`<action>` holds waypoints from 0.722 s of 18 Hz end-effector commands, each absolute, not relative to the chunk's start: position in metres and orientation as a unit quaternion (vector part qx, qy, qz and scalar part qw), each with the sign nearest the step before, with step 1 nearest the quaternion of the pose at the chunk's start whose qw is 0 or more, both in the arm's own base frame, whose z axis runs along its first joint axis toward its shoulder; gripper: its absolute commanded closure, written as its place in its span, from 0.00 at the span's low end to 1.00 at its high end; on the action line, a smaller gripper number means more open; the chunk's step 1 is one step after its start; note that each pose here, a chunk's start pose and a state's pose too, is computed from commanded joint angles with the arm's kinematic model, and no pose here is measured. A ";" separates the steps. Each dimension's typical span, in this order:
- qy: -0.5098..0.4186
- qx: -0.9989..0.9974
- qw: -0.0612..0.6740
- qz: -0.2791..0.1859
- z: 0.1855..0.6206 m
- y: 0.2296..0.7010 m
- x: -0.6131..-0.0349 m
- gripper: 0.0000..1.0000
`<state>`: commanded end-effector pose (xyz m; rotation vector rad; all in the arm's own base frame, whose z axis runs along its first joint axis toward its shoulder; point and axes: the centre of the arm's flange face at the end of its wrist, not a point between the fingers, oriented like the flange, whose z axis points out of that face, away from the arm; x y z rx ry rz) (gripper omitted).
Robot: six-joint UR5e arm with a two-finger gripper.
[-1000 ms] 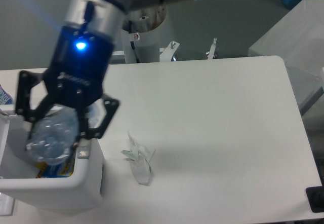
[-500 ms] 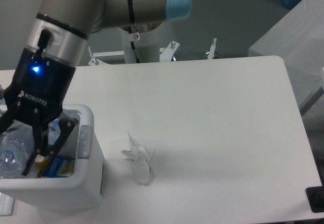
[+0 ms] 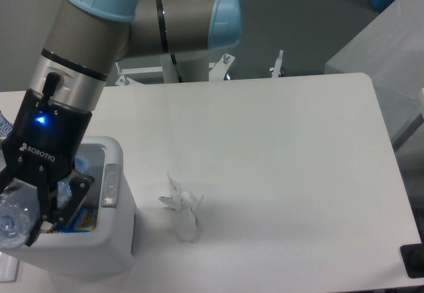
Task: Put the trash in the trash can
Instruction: 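Lower the bottle into the bin and open the gripper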
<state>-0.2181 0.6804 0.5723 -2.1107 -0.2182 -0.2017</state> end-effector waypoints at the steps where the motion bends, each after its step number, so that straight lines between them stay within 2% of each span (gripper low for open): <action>1: -0.090 -0.867 0.484 -0.083 0.573 0.680 -0.218 0.35; 13: -0.087 -0.874 0.469 -0.093 0.555 0.682 -0.205 0.31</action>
